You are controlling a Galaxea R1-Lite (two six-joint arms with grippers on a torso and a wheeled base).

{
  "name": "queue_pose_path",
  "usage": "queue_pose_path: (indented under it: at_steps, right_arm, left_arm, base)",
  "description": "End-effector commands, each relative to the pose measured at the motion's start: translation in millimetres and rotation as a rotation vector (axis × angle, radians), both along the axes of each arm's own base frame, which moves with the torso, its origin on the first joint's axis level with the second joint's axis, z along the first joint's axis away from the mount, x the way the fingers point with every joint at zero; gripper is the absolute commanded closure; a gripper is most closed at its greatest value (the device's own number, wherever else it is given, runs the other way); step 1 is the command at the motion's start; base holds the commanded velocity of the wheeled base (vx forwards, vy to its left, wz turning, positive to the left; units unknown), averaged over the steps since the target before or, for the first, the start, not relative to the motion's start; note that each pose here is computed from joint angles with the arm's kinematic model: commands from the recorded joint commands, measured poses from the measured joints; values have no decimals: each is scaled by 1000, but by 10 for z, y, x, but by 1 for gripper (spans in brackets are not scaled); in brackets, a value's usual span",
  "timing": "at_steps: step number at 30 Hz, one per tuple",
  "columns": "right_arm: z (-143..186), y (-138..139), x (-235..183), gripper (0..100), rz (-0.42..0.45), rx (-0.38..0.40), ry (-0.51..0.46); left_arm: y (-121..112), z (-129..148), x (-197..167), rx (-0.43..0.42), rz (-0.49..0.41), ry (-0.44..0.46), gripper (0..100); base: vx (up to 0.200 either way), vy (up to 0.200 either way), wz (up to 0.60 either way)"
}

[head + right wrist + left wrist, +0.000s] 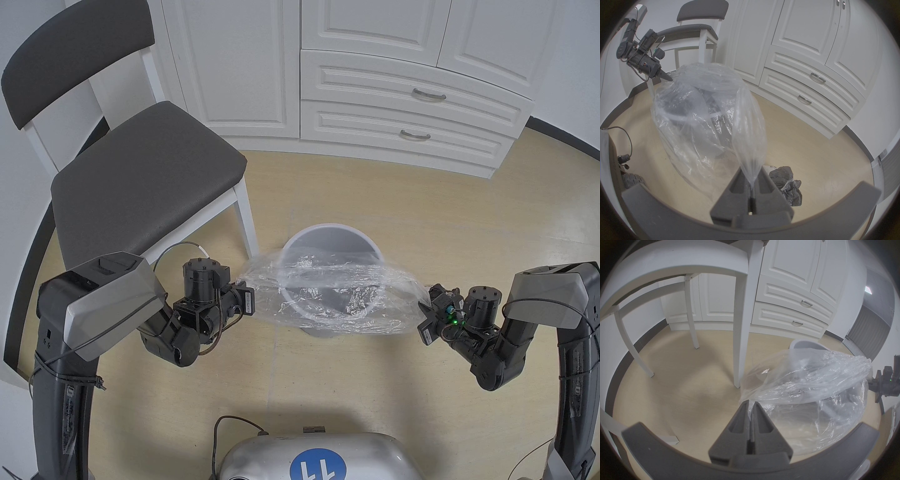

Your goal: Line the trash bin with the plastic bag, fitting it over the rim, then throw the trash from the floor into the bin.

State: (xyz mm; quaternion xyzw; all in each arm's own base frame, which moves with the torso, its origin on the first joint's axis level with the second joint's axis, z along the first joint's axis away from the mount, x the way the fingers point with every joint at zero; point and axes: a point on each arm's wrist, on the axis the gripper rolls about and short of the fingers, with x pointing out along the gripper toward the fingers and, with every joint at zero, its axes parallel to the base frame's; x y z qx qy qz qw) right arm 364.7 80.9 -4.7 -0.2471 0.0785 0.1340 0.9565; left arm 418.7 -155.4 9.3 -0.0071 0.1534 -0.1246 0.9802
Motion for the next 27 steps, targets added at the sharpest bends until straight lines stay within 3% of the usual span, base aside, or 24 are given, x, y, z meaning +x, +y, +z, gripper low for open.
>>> queue_pose_path:
  at_steps: [1, 13, 18, 24, 25, 27]
  right_arm:
    - [-57, 3, -14, 100, 1, -5, 19]
    - [-33, -31, -97, 100, 7, -16, 21]
    - [-41, -26, -123, 100, 15, -36, 20]
    - [-53, -56, -130, 100, 15, -69, 22]
    - [-44, -67, -131, 0, 12, -71, 20]
    - [4, -78, -131, 0, 12, -67, 8]
  left_arm:
    - [-1, -66, -1, 5, 0, 13, 100]
    - [5, 83, -55, -15, -5, -51, 100]
    - [-35, 199, -217, -12, -39, -45, 100]
    - [-43, 144, -213, -4, -41, -29, 100]
    - [-43, 144, -213, -4, -41, -29, 100]
    - [-41, 151, -219, -4, -41, -29, 100]
  base:
    - [0, 0, 0]
    - [0, 0, 0]
    - [0, 0, 0]
    - [0, 0, 0]
    - [0, 0, 0]
    - [0, 0, 0]
